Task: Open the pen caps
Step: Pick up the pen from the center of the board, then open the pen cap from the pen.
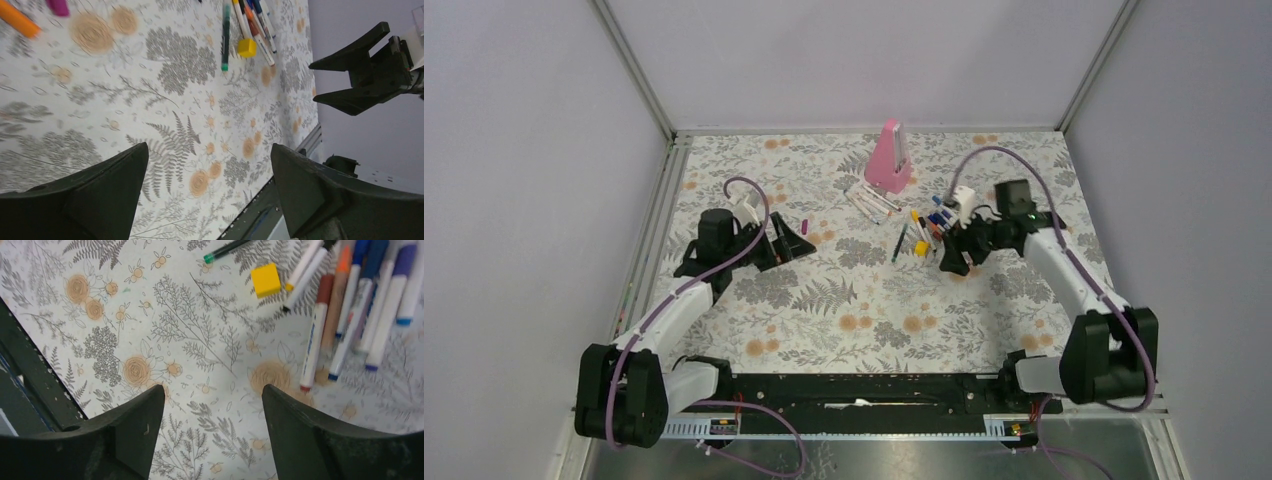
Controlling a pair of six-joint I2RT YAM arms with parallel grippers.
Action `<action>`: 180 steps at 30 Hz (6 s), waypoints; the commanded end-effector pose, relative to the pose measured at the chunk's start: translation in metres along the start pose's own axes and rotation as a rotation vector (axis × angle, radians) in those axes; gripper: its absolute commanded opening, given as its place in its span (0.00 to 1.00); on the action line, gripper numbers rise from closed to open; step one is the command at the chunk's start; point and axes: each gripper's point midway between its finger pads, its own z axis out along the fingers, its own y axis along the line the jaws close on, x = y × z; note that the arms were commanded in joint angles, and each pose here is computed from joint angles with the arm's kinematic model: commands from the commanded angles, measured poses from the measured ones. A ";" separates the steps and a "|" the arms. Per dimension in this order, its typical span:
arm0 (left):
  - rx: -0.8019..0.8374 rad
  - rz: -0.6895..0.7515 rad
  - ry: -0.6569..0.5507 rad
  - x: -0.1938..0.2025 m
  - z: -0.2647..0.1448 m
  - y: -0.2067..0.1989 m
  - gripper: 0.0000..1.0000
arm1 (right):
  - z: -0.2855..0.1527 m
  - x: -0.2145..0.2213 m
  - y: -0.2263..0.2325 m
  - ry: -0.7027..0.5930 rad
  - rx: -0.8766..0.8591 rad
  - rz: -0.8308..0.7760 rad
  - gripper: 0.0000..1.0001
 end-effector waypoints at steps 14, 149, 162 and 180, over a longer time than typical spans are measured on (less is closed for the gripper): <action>-0.162 0.327 0.034 0.029 0.083 -0.071 0.99 | -0.059 -0.018 -0.031 -0.464 0.115 0.163 0.91; 0.471 0.177 -0.160 0.092 0.147 -0.257 0.28 | -0.048 -0.071 0.051 -0.740 -0.390 0.473 0.00; 0.501 0.290 -0.140 0.059 0.100 -0.230 0.99 | -0.043 -0.049 0.071 -0.616 -0.487 0.198 0.00; 0.768 0.345 -0.002 0.072 0.109 -0.263 0.74 | -0.031 -0.036 0.106 -0.507 -0.683 0.159 0.00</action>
